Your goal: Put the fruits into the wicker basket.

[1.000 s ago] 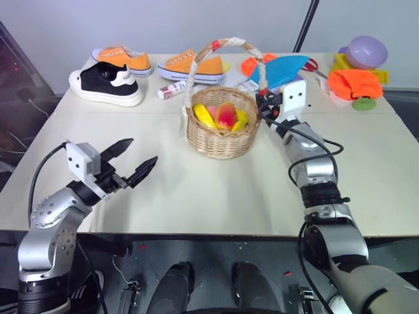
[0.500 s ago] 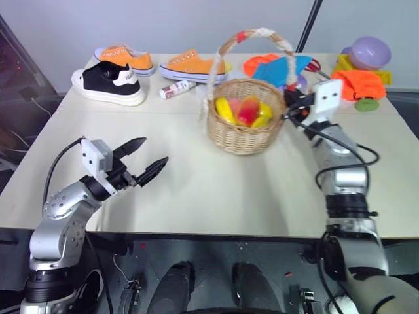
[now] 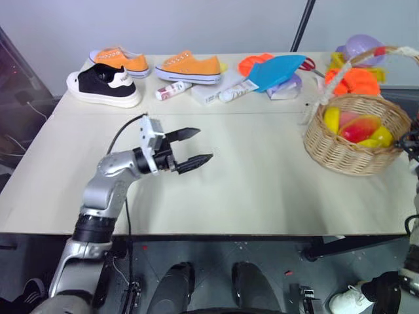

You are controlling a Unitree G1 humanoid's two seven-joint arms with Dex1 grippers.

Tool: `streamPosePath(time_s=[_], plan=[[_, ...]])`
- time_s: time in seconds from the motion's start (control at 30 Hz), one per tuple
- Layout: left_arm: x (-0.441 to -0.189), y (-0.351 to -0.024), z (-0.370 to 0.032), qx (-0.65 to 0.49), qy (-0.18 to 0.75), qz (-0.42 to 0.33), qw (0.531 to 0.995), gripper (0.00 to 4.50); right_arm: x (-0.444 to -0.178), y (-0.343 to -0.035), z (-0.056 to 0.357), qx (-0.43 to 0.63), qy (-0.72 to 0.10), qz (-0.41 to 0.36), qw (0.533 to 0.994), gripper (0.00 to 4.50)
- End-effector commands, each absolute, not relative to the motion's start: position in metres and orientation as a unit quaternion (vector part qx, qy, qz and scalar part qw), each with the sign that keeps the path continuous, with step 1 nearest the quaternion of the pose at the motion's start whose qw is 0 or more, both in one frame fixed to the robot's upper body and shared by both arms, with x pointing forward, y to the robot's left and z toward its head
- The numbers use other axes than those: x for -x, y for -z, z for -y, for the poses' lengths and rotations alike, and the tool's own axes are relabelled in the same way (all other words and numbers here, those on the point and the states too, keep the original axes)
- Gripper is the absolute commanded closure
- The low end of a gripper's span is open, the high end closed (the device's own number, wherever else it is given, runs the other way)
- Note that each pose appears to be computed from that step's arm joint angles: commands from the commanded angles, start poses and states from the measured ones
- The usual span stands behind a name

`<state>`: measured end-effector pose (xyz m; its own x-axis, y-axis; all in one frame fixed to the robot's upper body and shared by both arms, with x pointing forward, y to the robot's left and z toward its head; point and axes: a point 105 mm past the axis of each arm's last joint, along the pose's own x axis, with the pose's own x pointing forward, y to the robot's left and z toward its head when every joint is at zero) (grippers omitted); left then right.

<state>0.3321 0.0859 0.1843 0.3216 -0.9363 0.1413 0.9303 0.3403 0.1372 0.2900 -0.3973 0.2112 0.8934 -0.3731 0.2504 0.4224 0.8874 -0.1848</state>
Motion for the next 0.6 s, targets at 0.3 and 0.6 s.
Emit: streamPosePath(time_s=[0.3, 0.6], plan=[[-0.334, -0.179, -0.082, -0.038, 0.589, 0.101, 0.801, 0.0, -0.283, -0.224, 0.389, 0.08, 0.223, 0.165, 0.957, 2.64], [-0.332, -0.173, -0.088, -0.033, 0.579, 0.097, 0.809, 0.0, -0.262, -0.229, 0.375, 0.095, 0.236, 0.171, 0.952, 0.04]])
